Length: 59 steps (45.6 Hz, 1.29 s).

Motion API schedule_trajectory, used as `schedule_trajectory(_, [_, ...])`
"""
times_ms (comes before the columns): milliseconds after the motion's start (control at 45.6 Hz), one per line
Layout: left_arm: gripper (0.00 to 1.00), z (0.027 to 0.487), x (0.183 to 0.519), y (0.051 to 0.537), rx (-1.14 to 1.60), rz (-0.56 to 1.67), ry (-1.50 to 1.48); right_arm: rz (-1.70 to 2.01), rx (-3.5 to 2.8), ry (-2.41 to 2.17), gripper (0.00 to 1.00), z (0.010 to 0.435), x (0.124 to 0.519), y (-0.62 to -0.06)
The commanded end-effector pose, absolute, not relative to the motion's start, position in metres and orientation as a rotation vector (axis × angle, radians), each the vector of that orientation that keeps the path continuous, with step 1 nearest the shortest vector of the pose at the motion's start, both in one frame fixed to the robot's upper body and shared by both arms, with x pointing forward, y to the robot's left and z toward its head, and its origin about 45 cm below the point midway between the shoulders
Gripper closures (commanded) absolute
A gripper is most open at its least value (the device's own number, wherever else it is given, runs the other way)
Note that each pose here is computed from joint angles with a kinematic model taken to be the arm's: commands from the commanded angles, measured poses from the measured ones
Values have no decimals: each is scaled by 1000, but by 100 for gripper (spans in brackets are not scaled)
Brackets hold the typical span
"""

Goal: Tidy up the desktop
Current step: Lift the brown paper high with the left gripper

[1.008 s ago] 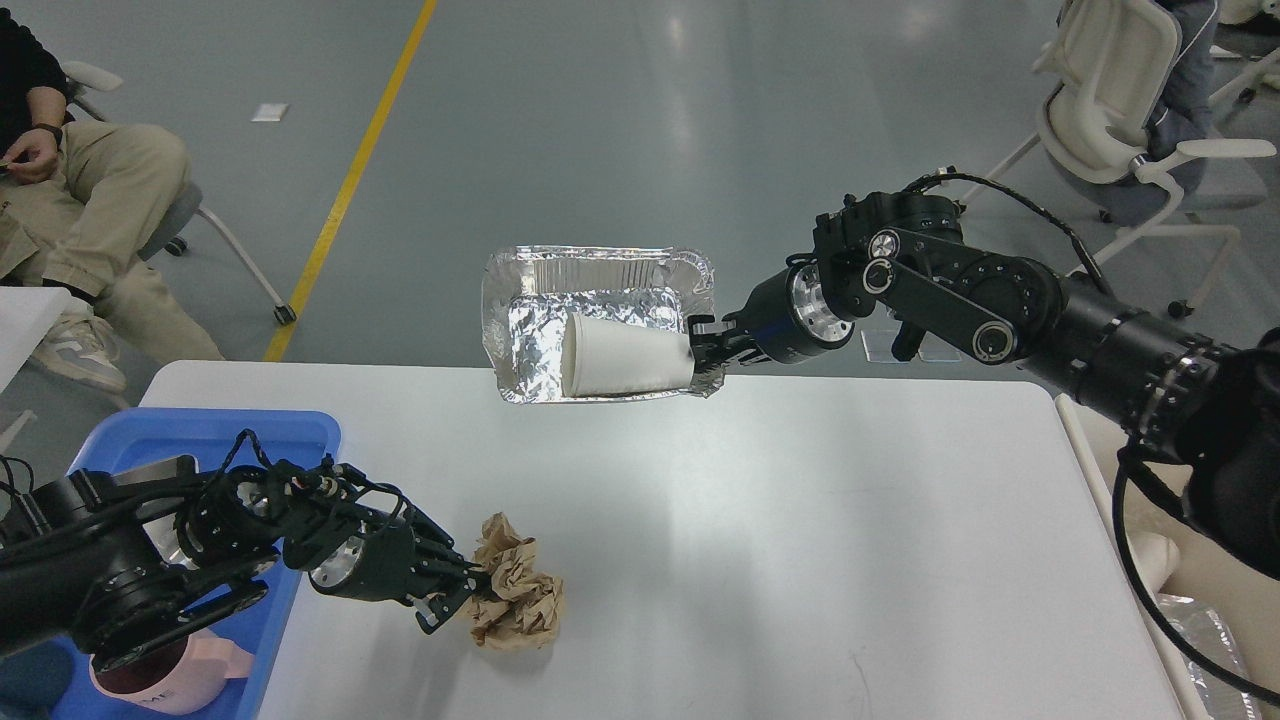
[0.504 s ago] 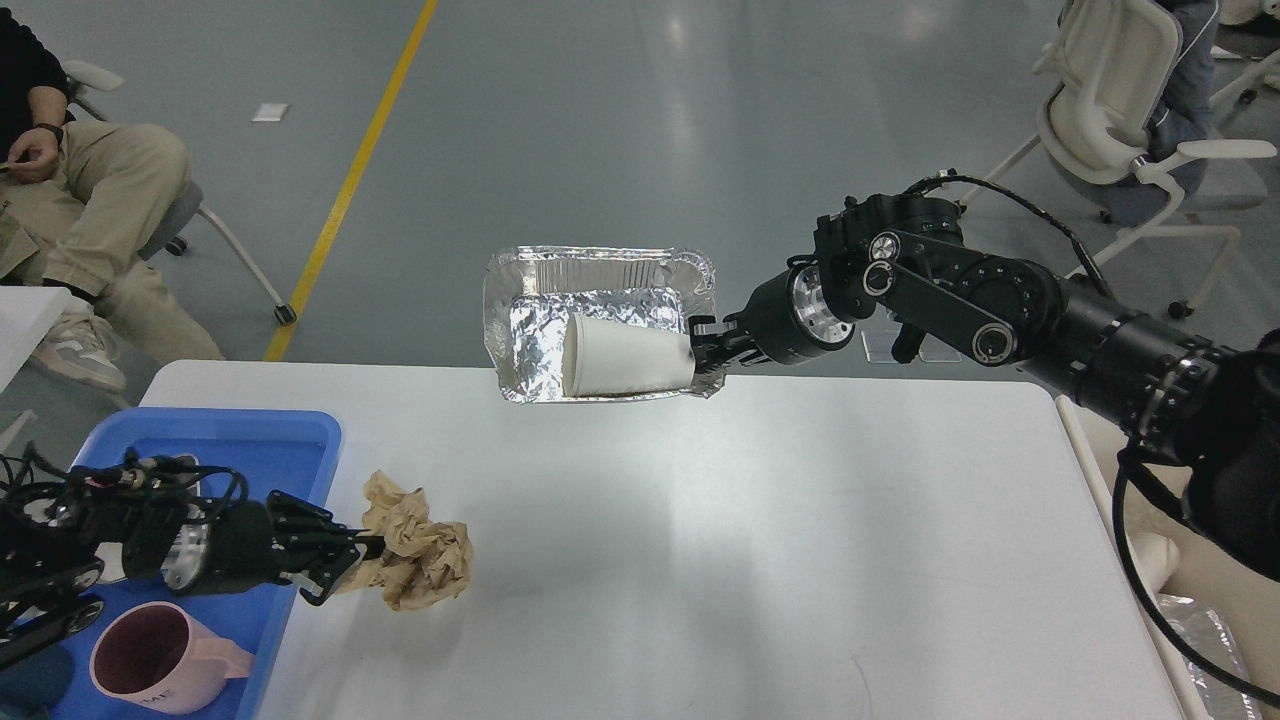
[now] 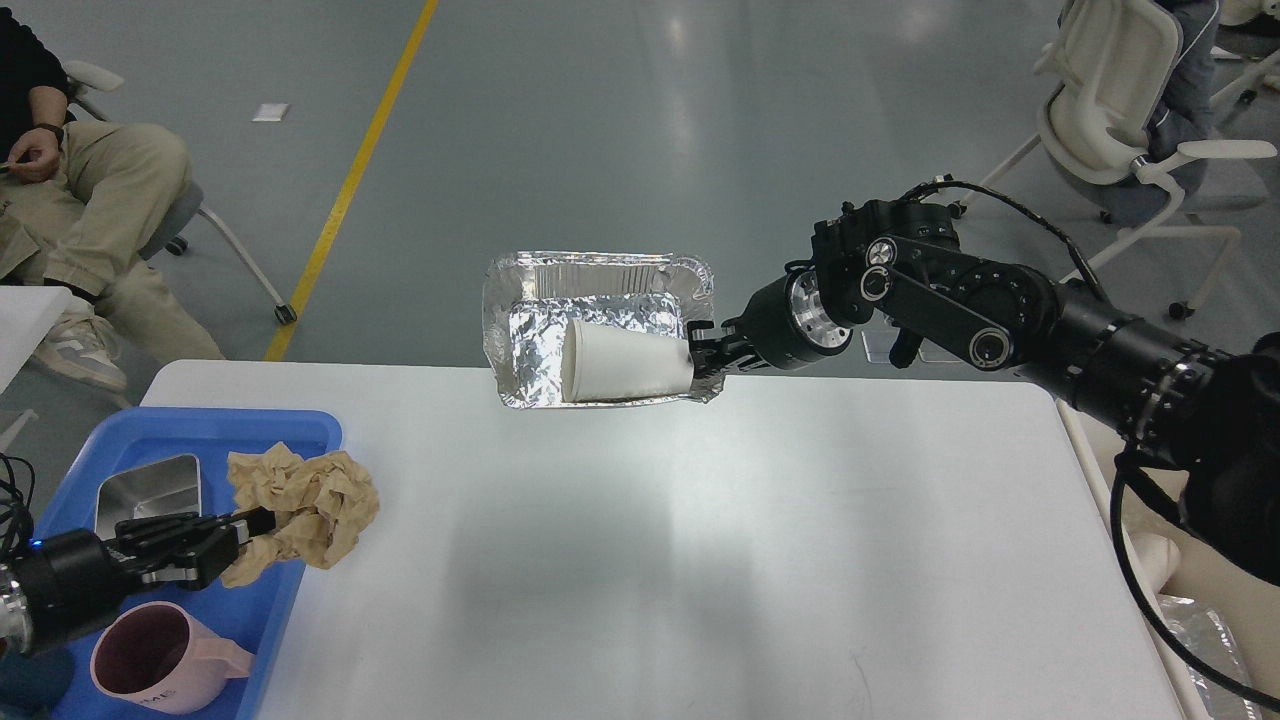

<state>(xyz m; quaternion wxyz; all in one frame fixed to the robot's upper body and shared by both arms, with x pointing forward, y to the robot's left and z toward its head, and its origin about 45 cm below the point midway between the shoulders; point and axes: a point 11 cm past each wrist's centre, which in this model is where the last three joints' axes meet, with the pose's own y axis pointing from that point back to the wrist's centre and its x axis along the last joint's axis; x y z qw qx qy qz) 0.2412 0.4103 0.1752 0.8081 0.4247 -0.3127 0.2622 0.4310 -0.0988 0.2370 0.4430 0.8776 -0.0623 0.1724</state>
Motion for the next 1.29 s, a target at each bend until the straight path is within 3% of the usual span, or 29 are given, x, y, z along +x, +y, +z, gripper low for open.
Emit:
schedule_trajectory(0, [100,196,230,421,881,666,-620,426,2175,-160,100,238,432,-101])
schedule_trajectory(460, [99,288,209,519,1055,1005,-538,428,2178,-155,100,237,431,-99])
schedule_trajectory(679, [98,303,205,542,1062,1127,-447,440,2187,-135,100,238,428,-89])
schedule_trajectory(877, [96,310,214,546,1055,1133,-467,451,2185,-138,100,243,430,-88])
schedule_trajectory(986, [95,332,237,538,1021,1113,-577,452,2186,-136,100,243,430,-87])
schedule_trajectory(1271, [95,375,294,483,1080,721,-976,453,2192,-120,100,241,427,-81])
